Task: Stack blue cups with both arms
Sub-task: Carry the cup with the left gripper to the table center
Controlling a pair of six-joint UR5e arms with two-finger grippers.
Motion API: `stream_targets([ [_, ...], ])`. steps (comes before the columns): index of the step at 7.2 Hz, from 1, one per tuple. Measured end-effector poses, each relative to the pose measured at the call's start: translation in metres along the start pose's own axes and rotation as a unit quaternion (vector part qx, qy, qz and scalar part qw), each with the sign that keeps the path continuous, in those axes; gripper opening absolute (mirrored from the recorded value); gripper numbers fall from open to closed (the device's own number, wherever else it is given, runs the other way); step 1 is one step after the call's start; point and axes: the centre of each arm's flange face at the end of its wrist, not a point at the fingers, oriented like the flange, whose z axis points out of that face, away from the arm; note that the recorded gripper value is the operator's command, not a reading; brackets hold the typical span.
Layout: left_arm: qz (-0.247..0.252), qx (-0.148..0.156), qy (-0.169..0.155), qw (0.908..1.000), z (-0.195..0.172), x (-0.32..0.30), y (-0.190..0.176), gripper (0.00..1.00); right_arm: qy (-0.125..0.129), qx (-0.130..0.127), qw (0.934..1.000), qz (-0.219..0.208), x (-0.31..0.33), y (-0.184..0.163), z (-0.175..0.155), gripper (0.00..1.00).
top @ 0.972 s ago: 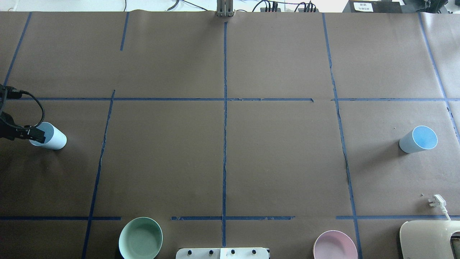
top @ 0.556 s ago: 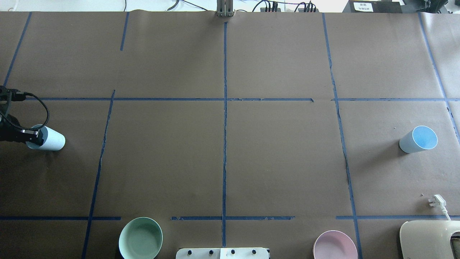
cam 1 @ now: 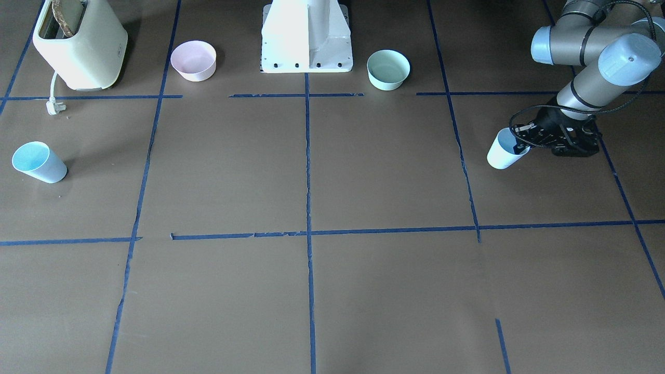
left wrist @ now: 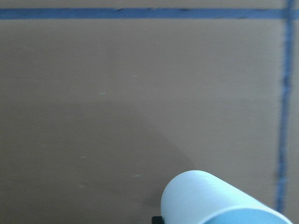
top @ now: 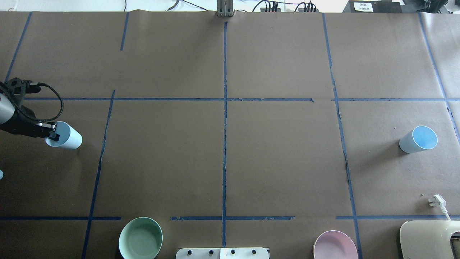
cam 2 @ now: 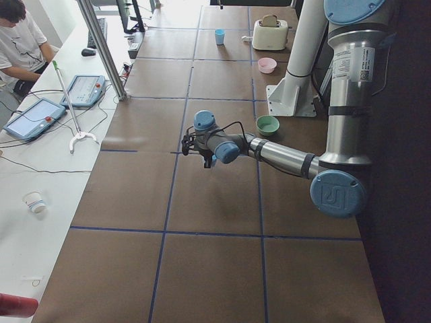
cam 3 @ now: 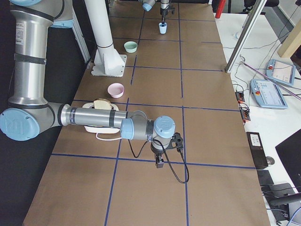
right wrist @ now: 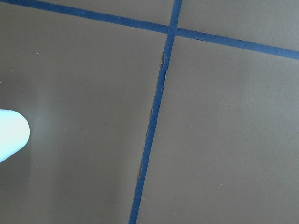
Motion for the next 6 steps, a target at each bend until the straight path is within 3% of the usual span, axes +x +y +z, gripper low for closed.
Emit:
stream_targets([
  [2, -0.026, -0.008, 0.004, 0.9996, -0.028, 0.118, -0.041, 0.0, 0.0, 0.0, 1.0, 0.0, 0.0, 0.0, 0.0, 1.0],
  [3, -0.034, -0.024, 0.0, 0.9991, -0.03, 0.184, -0.045, 0.0, -0.001, 0.0, 1.0, 0.0, 0.0, 0.0, 0.0, 1.0],
  [6, -0.074, -0.024, -0.015, 0.9969, 0.018, 0.363, -0.017, 0.01, -0.002, 0.0, 1.0, 0.001, -0.001, 0.0, 0.0, 1.0],
])
